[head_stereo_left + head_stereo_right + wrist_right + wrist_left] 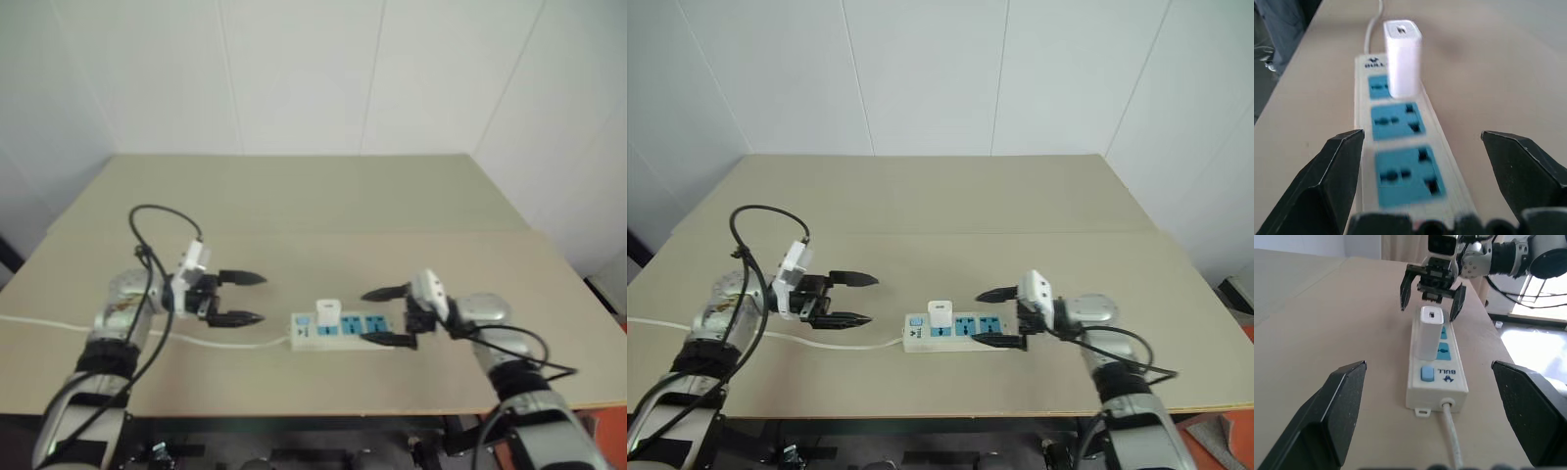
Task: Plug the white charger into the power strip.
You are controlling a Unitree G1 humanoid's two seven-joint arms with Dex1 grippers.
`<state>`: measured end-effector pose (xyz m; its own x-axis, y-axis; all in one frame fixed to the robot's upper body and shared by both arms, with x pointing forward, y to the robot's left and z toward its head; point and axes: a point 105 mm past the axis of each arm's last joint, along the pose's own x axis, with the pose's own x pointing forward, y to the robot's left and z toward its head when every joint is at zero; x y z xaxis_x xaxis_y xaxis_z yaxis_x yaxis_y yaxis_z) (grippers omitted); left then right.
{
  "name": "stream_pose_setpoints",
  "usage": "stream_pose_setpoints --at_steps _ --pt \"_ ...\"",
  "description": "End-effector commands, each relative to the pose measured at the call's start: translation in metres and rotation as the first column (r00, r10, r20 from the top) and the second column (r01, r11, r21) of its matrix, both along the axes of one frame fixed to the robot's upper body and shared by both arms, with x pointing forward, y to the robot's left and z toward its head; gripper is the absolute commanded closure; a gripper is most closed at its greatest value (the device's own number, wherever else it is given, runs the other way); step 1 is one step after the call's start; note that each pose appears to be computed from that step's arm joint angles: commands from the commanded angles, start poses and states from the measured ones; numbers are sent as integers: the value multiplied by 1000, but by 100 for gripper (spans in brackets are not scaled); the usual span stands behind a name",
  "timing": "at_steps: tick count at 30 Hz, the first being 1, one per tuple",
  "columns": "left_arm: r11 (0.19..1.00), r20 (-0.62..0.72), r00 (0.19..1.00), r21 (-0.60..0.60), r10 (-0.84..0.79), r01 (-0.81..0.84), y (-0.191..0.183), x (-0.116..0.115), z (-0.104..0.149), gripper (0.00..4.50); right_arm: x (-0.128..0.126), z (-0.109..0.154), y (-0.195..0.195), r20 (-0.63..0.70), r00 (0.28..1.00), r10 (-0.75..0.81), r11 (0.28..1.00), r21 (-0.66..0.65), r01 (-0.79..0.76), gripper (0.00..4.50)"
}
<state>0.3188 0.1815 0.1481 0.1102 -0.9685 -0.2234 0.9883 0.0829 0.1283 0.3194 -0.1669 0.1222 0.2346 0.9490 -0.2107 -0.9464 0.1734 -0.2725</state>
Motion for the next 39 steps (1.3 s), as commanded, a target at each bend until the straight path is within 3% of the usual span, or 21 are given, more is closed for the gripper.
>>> stream_pose_setpoints --at_steps 1,7,15,29,39 --pt "988 48 999 152 -20 12 16 -6 -6 3 -11 36 -32 114 993 -21 997 -66 28 0" --pt "991 1 1000 135 12 -12 31 -12 -4 3 -31 55 -86 69 992 -108 969 -215 121 0" --pt "995 -3 1000 103 -10 10 23 -13 -7 3 -43 49 -94 42 991 -128 954 -267 134 0" --pt "997 1 1000 71 -11 11 16 -9 -2 3 -41 66 -105 122 962 -245 940 -212 266 0" --pt "999 -9 1000 43 -25 25 10 -11 -3 3 -44 56 -102 47 939 -340 919 -196 343 0"
